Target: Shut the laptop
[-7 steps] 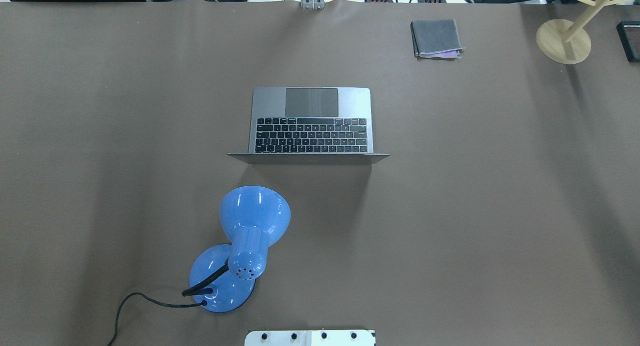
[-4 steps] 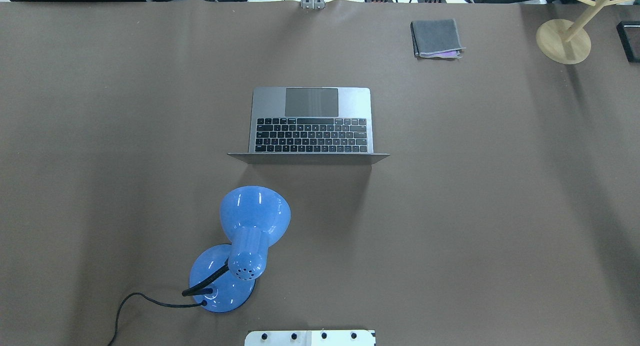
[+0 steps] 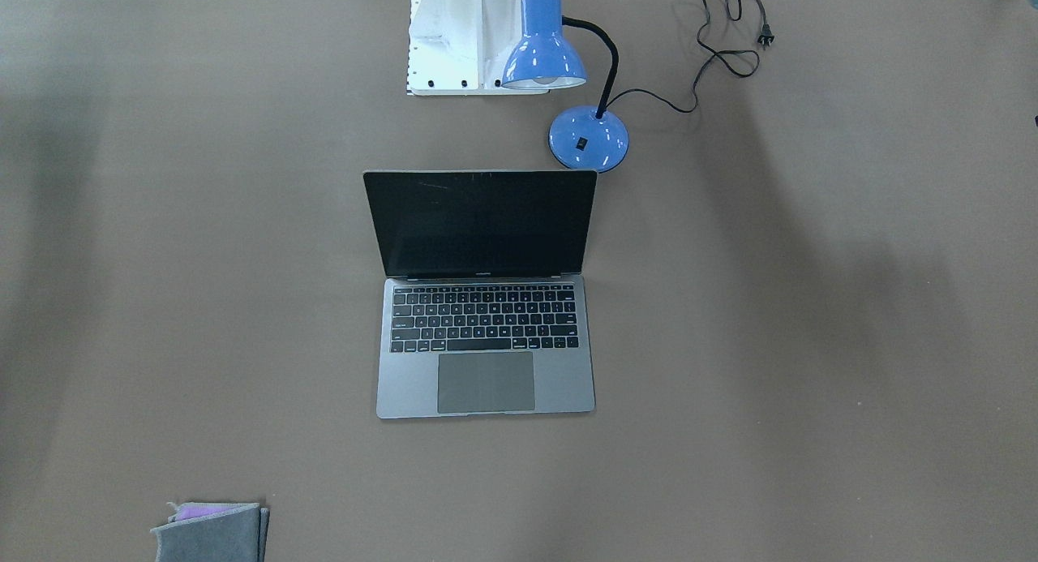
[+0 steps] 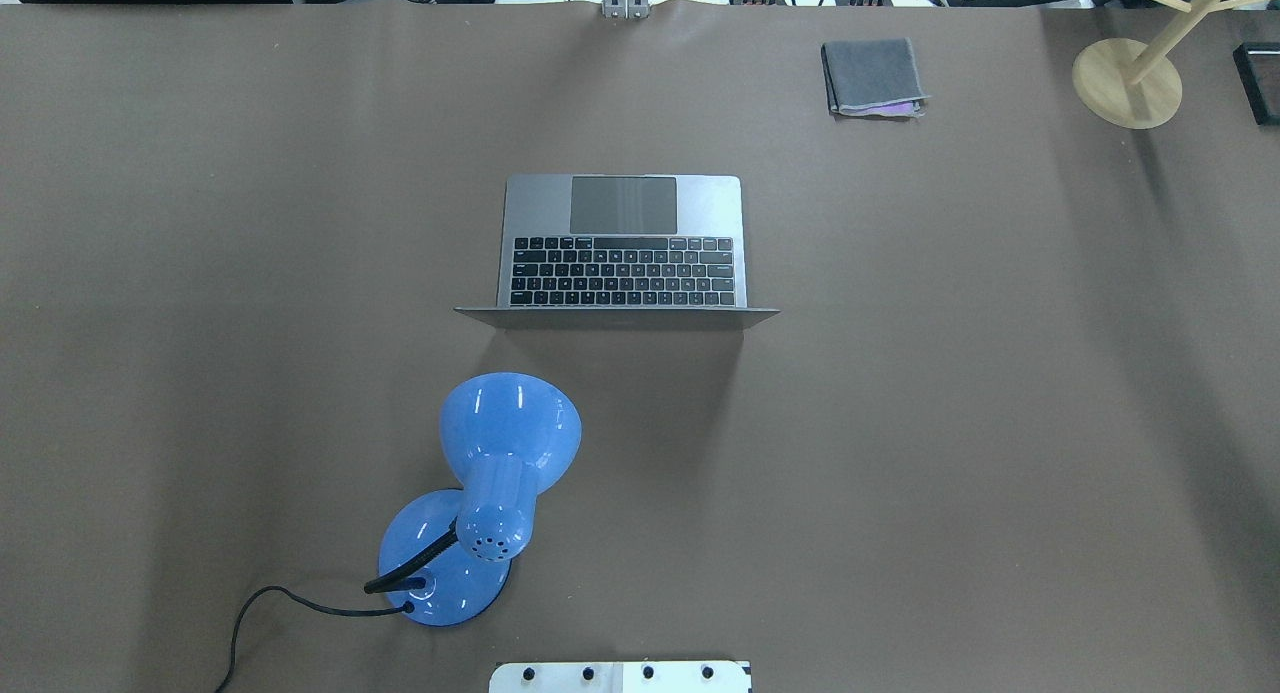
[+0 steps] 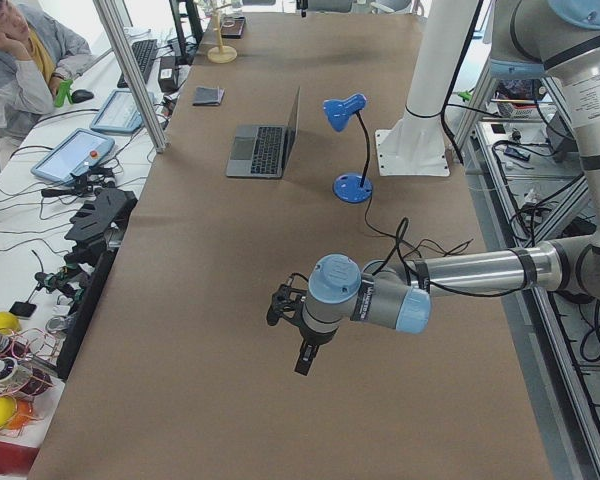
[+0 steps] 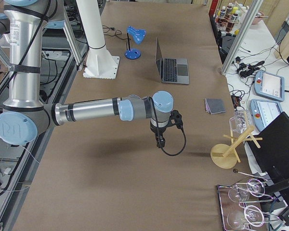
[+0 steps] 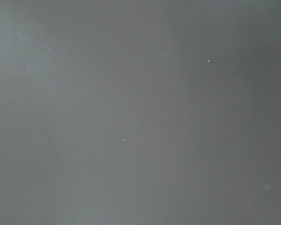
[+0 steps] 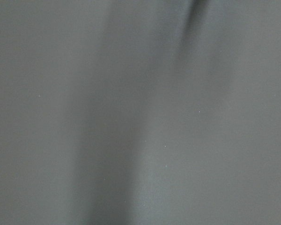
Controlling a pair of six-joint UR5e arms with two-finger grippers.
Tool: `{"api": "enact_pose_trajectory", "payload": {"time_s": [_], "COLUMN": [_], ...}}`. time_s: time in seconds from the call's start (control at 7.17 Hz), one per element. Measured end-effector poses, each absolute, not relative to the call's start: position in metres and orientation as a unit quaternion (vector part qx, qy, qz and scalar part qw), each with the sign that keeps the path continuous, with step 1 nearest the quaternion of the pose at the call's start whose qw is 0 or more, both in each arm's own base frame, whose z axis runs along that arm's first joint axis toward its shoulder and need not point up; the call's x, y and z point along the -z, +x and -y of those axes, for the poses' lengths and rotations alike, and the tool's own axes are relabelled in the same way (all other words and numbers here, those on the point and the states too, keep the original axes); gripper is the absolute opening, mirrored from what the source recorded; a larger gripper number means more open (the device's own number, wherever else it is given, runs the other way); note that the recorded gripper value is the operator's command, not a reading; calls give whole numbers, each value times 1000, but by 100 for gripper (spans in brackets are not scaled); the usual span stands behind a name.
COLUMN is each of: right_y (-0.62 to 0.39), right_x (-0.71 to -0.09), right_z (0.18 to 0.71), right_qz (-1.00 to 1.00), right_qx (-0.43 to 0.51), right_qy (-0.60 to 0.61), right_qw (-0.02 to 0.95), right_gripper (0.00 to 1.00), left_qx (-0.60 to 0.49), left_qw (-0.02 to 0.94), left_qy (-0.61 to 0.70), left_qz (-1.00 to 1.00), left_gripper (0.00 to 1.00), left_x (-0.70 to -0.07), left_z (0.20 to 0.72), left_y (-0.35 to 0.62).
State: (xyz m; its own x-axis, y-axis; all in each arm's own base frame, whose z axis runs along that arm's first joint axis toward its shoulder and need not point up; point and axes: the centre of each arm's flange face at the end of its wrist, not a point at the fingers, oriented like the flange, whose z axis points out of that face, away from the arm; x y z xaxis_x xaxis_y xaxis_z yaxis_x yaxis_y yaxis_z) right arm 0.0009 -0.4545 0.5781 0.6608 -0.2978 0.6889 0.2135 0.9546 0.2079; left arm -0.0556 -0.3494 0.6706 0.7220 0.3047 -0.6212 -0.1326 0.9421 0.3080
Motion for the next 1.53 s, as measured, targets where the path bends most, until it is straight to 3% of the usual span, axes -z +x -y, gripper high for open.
{"api": "enact_pose_trajectory", "payload": {"time_s": [0.56,0.7,0.84,0.98,1.12,1.53], "right_y": [-13,-26,-46,-74,-103,-212], "right_x": [-555,-533,-499,-458,-419,-301], "right_z": [457,455,451,447,443,409], "right_qz": [407,423,434,443,453,476], "right_qx": [154,149,129,105,87,26], "right_qy": [67,67,62,53,44,15], "right_qw": [898,891,889,889,886,879], "right_gripper": [100,90,71,31,0,0], "left_qx": [-106,-69,-36,-12,10,43], "left_qw": [913,904,896,888,880,848], "left_qy": [120,113,107,94,72,-7], "left_qz": [-374,-406,-430,-451,-469,-528], "left_gripper": [98,97,84,51,1,0], "left_x": [-661,-645,-624,-595,-560,-436], "left_z": [352,356,363,377,390,409], "left_y": [-51,-45,-36,-14,18,138]}}
